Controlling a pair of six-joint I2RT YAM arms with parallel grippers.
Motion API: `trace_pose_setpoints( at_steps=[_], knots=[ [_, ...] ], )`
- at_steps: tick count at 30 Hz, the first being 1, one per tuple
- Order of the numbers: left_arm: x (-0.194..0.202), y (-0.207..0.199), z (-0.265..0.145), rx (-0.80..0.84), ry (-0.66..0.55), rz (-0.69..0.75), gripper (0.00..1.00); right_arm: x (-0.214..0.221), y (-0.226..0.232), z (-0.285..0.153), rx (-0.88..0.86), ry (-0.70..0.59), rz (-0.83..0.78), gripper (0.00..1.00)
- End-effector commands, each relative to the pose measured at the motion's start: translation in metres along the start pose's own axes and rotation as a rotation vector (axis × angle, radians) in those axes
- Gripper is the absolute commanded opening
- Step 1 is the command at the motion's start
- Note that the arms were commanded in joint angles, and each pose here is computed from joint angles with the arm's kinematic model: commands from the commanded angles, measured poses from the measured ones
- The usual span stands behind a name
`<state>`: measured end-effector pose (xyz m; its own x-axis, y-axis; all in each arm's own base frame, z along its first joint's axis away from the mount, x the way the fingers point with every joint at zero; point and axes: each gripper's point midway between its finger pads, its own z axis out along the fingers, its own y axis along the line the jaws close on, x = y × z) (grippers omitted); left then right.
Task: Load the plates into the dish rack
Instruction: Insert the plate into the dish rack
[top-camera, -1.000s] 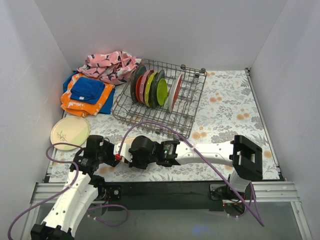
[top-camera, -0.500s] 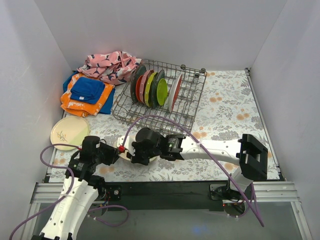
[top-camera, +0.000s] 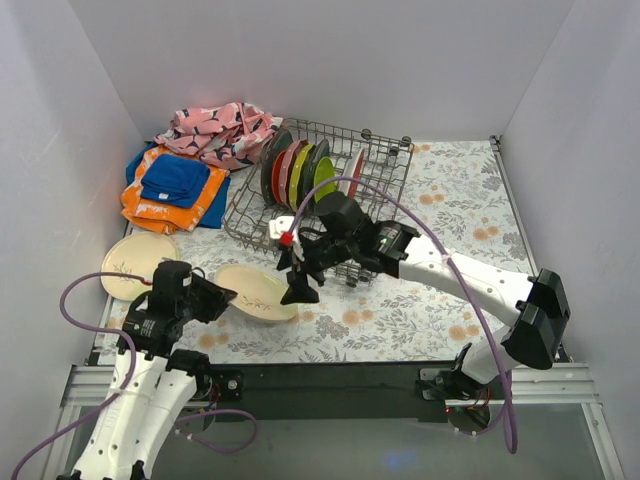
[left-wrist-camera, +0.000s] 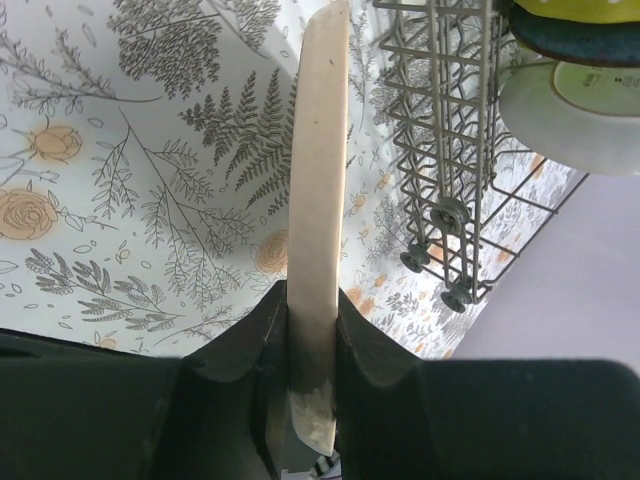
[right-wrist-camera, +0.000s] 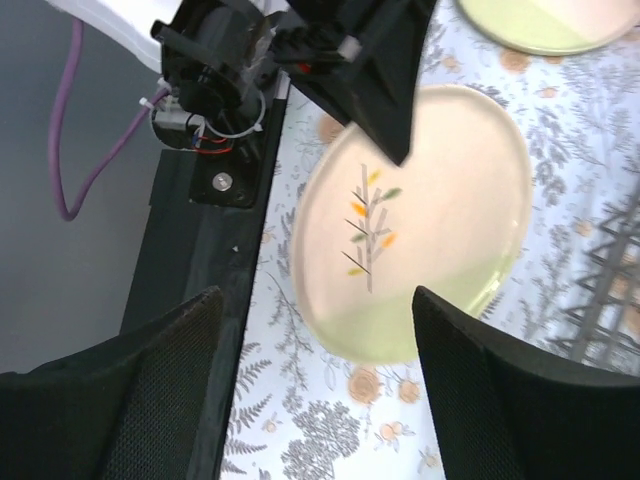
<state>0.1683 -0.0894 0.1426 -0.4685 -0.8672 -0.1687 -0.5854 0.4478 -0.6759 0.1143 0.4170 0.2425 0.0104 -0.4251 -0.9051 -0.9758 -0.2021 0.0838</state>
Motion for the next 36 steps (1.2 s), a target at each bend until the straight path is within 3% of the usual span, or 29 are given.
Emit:
trace_pose_setpoints(
  at_steps=[1, 19, 24, 36],
  knots=[
    [-0.011, -0.051, -0.028, 0.168, -0.034, 0.137, 0.0, -0.023, -0.01, -0.042, -0.017, -0.069, -0.039, 0.84],
    [0.002, -0.102, -0.076, 0.36, 0.054, 0.543, 0.0, -0.03, -0.08, -0.143, 0.204, -0.155, 0.013, 0.85],
    [0.004, -0.134, -0.094, 0.486, 0.049, 0.587, 0.0, -0.025, -0.099, -0.169, 0.29, -0.164, 0.035, 0.85],
    [0.002, -0.223, -0.087, 0.68, 0.148, 0.639, 0.0, 0.015, -0.154, -0.257, 0.642, -0.168, 0.182, 0.85]
  ],
)
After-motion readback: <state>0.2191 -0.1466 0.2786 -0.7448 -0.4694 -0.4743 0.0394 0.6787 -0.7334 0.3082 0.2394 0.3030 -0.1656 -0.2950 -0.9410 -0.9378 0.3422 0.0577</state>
